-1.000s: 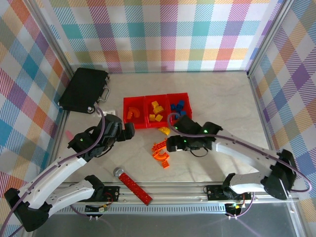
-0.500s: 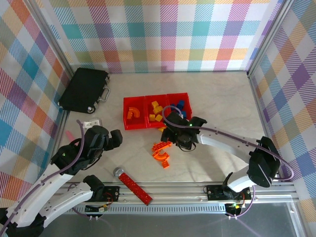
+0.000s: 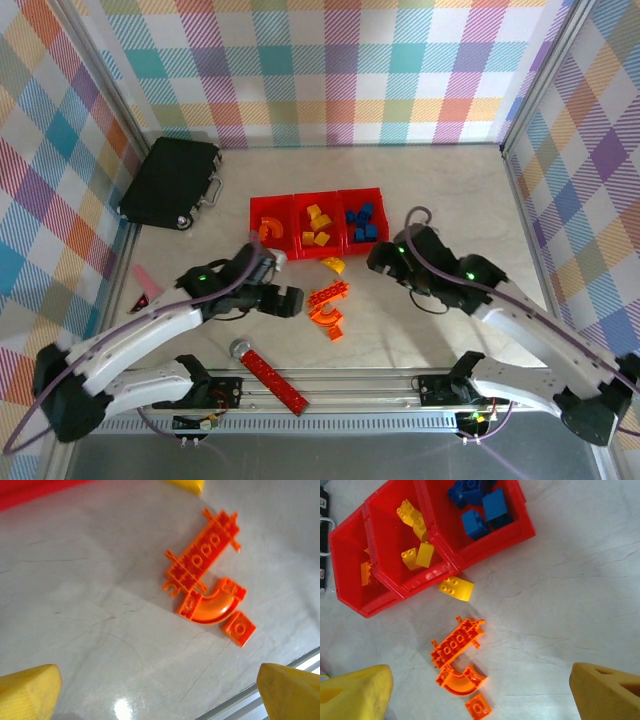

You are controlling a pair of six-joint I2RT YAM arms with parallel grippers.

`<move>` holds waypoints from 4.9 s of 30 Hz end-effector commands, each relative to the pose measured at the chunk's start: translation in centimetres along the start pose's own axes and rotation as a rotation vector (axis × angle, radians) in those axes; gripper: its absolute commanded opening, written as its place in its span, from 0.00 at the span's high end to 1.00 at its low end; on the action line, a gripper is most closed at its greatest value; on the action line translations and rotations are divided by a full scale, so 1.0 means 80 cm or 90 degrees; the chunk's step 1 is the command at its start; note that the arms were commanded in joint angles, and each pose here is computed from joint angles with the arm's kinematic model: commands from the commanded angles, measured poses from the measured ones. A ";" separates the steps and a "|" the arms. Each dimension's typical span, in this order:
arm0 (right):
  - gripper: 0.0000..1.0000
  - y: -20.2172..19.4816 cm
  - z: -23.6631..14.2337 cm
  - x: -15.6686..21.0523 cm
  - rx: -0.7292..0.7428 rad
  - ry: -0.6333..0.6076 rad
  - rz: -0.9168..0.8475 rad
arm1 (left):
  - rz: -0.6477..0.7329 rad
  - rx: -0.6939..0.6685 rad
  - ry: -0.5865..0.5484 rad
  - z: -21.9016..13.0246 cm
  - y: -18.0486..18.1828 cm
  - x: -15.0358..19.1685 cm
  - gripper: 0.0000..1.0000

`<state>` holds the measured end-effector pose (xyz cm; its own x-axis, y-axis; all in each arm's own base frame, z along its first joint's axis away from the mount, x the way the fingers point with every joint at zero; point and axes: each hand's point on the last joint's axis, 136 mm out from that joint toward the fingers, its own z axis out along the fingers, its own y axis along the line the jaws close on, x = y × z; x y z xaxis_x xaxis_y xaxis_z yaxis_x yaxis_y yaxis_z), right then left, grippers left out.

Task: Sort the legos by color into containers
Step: Pick up the lego from the center of the table, then place the lego in the container.

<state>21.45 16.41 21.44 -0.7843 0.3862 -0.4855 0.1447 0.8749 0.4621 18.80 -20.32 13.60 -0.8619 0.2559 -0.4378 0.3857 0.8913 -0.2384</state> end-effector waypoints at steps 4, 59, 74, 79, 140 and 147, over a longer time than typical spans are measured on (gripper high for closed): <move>0.07 -0.063 -0.031 0.011 0.022 -0.033 -0.042 | 0.160 0.063 0.036 0.054 -0.067 -0.033 0.00; 0.00 -0.096 -0.049 0.035 0.015 -0.014 -0.076 | 0.445 -0.019 0.255 0.196 -0.055 -0.030 0.33; 0.00 -0.098 -0.055 0.035 0.025 -0.005 -0.063 | 0.447 -0.034 0.297 0.209 -0.042 -0.015 0.43; 0.00 -0.099 -0.056 0.036 0.026 -0.003 -0.061 | 0.445 -0.044 0.297 0.210 -0.038 -0.013 0.53; 0.00 -0.102 -0.051 0.048 0.021 0.021 -0.105 | -0.136 -0.205 -0.115 0.110 0.178 -0.263 0.65; 0.00 -0.095 -0.051 0.044 0.023 0.026 -0.115 | -0.105 -0.186 -0.127 0.098 0.168 -0.268 0.54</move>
<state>14.96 10.12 18.53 -0.8306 0.2180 -0.5125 0.0296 0.9361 0.3504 44.76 -16.47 10.45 -0.8441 0.0477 -0.5341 0.0834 0.9956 -0.0428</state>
